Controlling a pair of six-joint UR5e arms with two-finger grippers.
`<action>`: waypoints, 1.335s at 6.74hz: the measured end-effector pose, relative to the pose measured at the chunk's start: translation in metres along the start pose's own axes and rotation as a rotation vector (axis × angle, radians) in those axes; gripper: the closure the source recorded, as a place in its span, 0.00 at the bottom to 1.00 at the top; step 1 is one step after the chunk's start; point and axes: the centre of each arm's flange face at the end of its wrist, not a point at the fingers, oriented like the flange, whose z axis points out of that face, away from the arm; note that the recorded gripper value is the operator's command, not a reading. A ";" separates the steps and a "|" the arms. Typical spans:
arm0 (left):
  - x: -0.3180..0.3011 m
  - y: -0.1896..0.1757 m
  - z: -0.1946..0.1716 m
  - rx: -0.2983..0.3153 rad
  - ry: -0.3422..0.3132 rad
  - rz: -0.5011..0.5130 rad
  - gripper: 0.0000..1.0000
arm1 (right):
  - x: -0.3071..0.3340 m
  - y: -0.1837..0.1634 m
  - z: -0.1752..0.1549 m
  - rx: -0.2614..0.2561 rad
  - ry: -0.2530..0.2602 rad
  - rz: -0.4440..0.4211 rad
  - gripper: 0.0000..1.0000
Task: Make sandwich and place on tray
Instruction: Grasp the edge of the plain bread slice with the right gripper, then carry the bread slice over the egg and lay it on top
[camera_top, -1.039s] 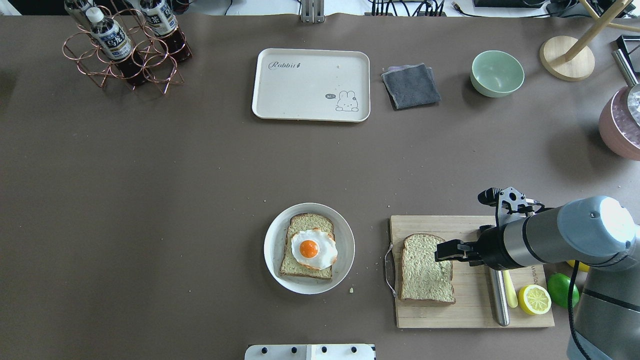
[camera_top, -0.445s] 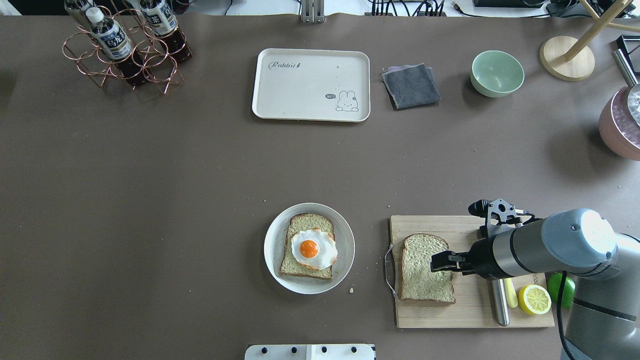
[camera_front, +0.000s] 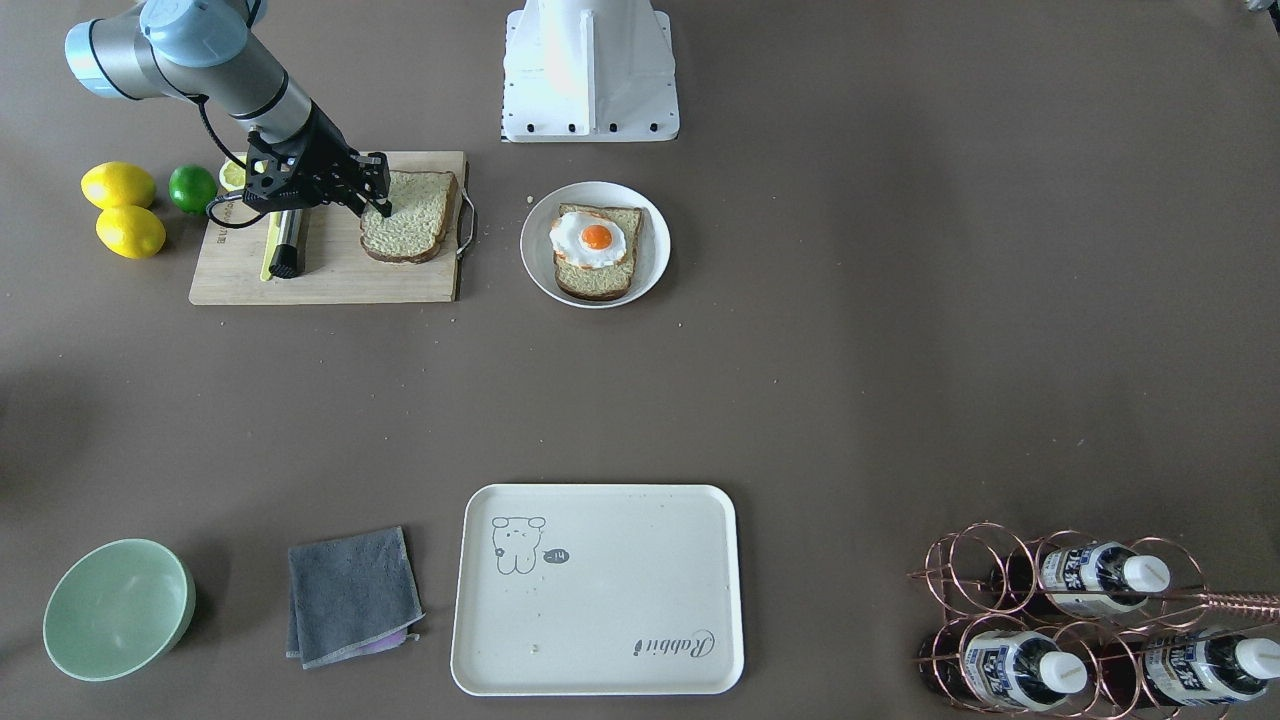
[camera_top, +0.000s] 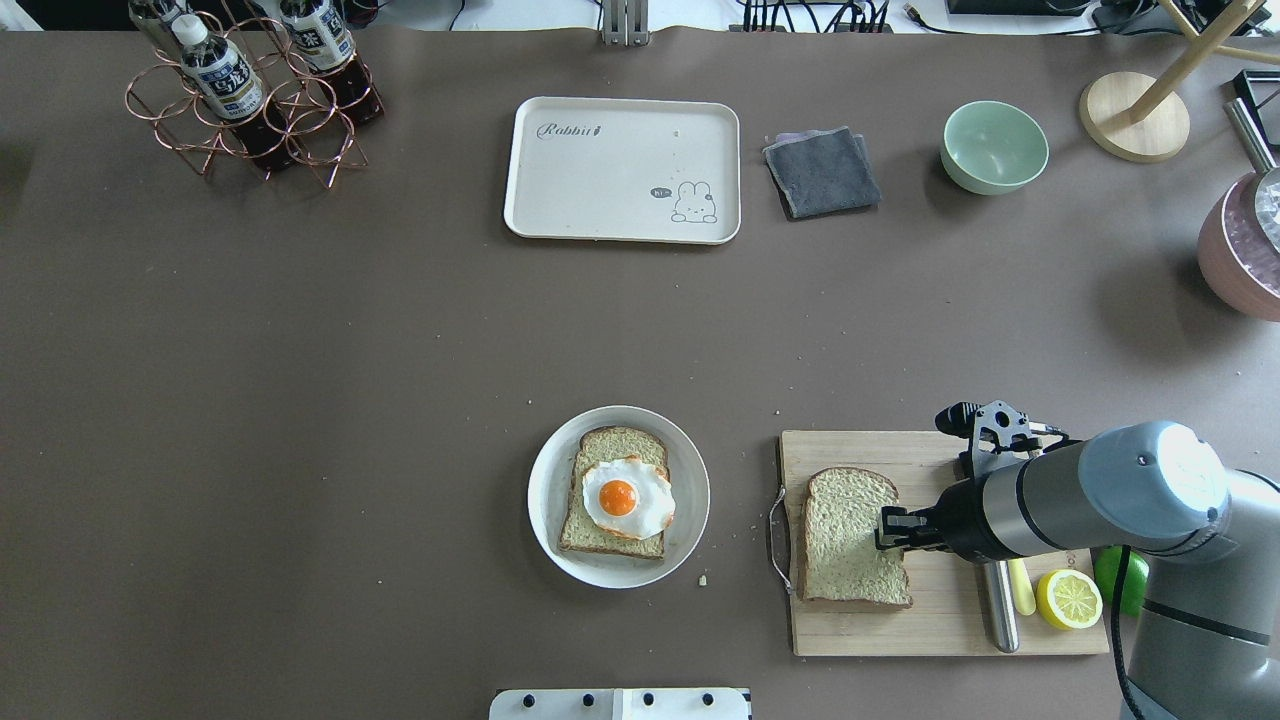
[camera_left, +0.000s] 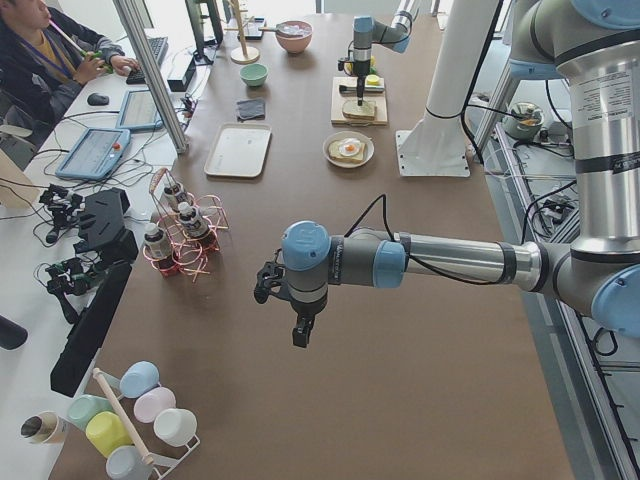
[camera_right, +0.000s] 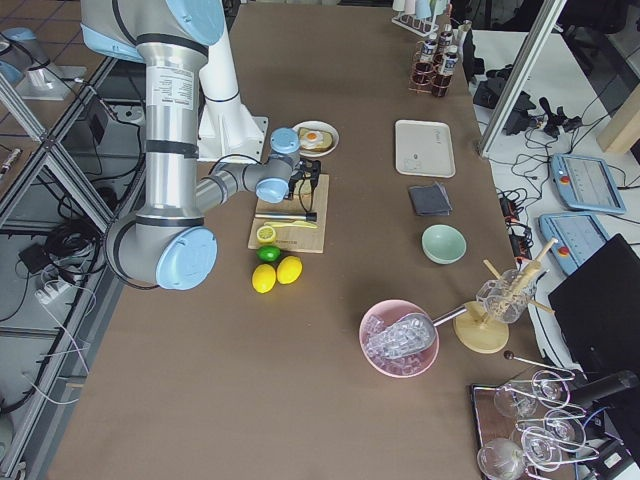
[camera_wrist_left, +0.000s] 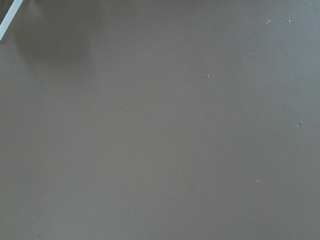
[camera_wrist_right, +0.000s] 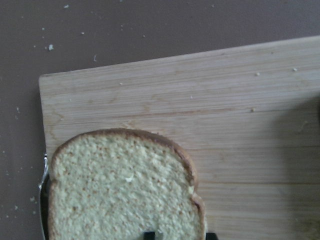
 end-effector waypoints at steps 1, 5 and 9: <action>0.000 0.000 0.000 0.000 0.000 0.000 0.02 | -0.002 0.000 -0.001 0.000 -0.006 -0.002 1.00; -0.001 0.000 0.001 -0.002 0.000 -0.004 0.02 | -0.062 -0.003 -0.019 0.004 -0.123 -0.045 1.00; -0.010 0.004 0.011 -0.021 0.004 -0.024 0.02 | -0.165 -0.020 -0.003 0.018 -0.244 -0.092 1.00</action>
